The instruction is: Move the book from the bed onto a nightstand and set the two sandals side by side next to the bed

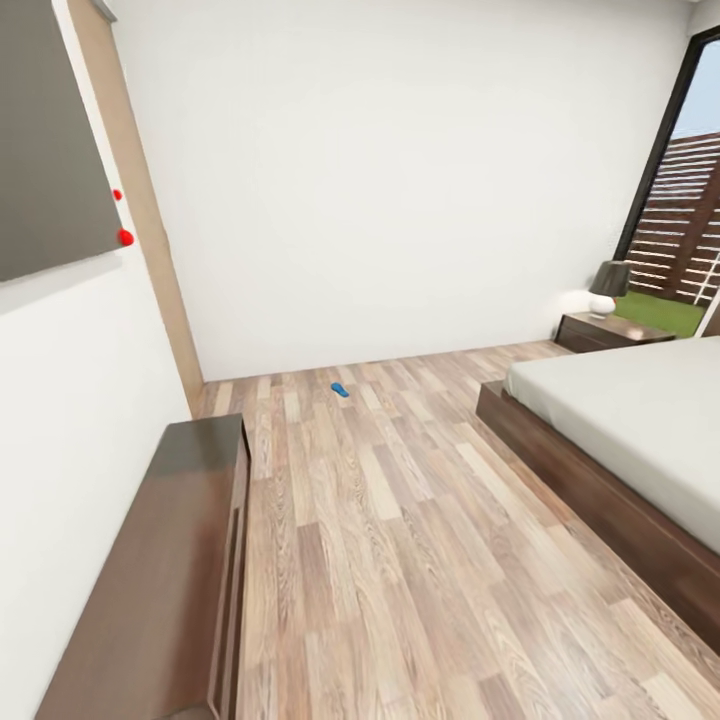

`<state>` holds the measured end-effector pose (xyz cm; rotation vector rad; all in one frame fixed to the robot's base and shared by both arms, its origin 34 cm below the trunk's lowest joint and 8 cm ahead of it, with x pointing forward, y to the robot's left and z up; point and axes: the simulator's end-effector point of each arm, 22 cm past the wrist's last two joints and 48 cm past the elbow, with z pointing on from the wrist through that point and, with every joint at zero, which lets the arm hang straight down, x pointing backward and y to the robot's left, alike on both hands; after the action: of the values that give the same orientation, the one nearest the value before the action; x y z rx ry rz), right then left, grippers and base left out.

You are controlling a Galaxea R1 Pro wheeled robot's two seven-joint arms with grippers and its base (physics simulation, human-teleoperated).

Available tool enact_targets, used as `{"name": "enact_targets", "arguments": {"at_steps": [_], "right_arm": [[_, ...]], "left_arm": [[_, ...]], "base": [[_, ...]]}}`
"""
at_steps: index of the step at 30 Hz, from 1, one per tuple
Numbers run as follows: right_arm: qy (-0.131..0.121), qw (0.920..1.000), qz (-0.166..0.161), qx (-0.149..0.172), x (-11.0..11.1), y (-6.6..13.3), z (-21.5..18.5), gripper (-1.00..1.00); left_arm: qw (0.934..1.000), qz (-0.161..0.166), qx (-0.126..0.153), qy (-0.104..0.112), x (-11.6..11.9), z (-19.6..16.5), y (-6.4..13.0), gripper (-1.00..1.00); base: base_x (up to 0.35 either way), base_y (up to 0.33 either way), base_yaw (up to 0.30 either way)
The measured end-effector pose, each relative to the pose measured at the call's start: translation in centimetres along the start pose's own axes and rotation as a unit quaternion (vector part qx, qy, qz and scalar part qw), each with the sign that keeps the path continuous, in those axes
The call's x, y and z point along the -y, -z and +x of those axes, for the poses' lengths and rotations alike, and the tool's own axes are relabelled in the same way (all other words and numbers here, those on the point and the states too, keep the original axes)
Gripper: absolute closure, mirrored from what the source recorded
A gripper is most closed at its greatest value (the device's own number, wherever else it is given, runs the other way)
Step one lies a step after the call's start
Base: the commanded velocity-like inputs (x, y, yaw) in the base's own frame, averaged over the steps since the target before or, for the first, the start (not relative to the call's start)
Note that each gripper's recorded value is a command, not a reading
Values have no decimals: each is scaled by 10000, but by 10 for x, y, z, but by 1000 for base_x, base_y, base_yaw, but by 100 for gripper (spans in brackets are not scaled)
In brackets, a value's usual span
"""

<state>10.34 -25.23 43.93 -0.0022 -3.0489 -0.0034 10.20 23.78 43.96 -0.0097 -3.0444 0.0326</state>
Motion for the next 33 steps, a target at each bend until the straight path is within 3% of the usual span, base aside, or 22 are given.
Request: {"name": "enact_targets", "arguments": {"at_steps": [27,33], "right_arm": [[27,10000,3,-21,0,0,1,-100],[30,10000,-16,-23,-1,0,-6,-100]], "left_arm": [[10000,9,13,-4,1,-1,0,-100],[9997,-36,242,-21,0,-37,1,-100]], "base": [[281,-222,0],[285,-204,0]]}}
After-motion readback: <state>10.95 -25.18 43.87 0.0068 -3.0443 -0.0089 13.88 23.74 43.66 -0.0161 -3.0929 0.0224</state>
